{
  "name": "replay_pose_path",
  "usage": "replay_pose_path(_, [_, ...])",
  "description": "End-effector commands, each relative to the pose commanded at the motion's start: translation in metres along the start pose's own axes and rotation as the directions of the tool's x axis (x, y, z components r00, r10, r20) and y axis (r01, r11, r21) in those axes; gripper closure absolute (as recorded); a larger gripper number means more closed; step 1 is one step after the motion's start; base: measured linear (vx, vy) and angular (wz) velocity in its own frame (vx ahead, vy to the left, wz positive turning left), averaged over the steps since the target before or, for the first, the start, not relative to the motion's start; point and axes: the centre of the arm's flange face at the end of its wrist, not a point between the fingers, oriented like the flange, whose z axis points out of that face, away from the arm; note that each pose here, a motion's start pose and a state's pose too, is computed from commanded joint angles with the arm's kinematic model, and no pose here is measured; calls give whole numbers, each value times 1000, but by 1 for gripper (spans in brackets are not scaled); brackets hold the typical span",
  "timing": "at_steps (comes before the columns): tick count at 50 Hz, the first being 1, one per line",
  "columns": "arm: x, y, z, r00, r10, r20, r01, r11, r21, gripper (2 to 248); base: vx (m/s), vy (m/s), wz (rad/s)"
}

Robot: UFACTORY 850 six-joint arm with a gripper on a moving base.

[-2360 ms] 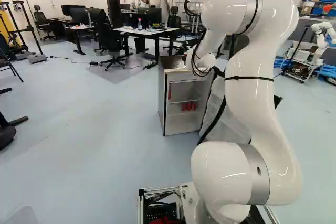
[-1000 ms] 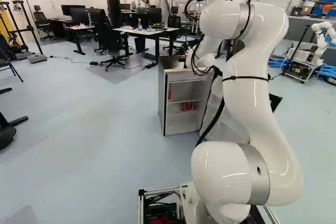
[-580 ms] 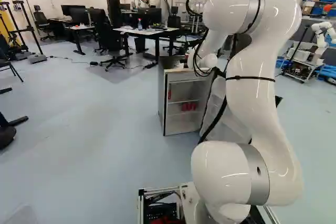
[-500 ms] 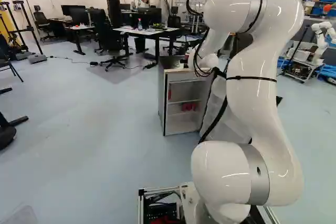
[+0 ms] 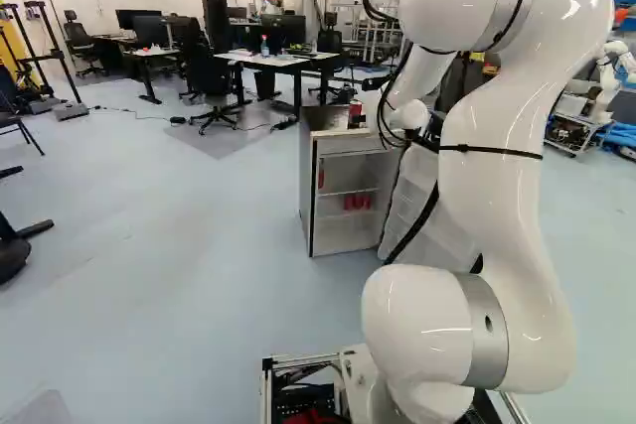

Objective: Grab a drink from the fridge

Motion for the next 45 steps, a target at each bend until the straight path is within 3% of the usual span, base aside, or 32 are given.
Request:
replay_pose_path(21, [-5, 36, -30, 986, 53, 155, -40, 995, -91, 3, 0, 0, 0])
replay_pose_path(45, [-7, 78, -54, 937, 138, 322, -78, 978, -192, 3, 0, 0, 0])
